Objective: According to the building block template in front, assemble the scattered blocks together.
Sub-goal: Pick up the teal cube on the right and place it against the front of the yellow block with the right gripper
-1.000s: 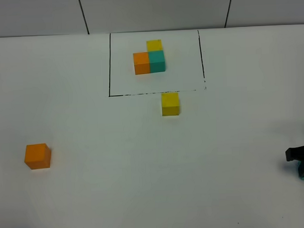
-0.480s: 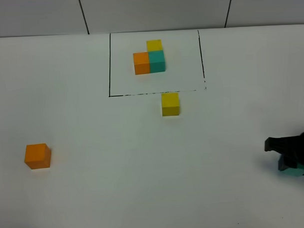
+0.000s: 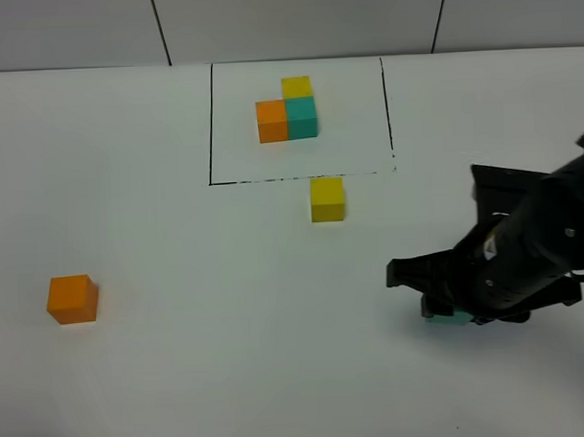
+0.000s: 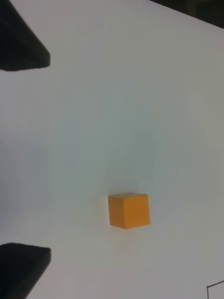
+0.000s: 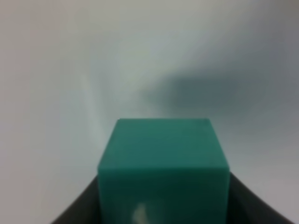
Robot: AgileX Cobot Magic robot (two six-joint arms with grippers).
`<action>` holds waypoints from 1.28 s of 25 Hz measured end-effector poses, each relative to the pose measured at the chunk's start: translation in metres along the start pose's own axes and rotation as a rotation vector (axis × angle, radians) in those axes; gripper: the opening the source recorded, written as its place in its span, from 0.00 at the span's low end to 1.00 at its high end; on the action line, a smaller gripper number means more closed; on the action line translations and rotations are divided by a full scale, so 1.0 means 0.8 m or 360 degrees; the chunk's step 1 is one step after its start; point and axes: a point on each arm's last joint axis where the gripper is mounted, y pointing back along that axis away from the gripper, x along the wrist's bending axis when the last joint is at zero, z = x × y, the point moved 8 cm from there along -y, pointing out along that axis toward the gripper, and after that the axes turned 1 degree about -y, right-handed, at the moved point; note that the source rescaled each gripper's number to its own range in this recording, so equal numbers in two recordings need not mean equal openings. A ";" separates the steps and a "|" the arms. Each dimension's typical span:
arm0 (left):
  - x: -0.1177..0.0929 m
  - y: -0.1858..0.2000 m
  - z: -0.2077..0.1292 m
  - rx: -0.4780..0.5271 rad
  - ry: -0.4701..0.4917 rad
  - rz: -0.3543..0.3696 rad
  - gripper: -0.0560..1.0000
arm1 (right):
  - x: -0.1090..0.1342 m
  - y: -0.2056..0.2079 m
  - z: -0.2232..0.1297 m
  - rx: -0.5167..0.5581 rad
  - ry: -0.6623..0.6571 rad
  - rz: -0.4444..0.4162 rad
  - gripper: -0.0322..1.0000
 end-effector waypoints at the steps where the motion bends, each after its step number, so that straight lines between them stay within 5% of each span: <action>1: 0.000 0.000 0.000 0.0000 0.0000 0.0000 1.00 | 0.008 -0.004 0.002 0.0011 0.0024 -0.0012 0.09; 12: 0.000 0.000 0.000 0.0000 0.0000 0.0000 1.00 | 0.094 -0.051 0.025 0.0072 0.0282 -0.0083 0.09; 25: 0.000 0.000 0.000 0.0000 0.0000 0.0000 1.00 | 0.139 -0.109 0.080 0.0090 0.0366 -0.0209 0.09; 32: 0.000 0.000 0.000 0.0000 0.0000 0.0000 1.00 | 0.133 -0.132 0.102 0.0097 0.0314 -0.0233 0.09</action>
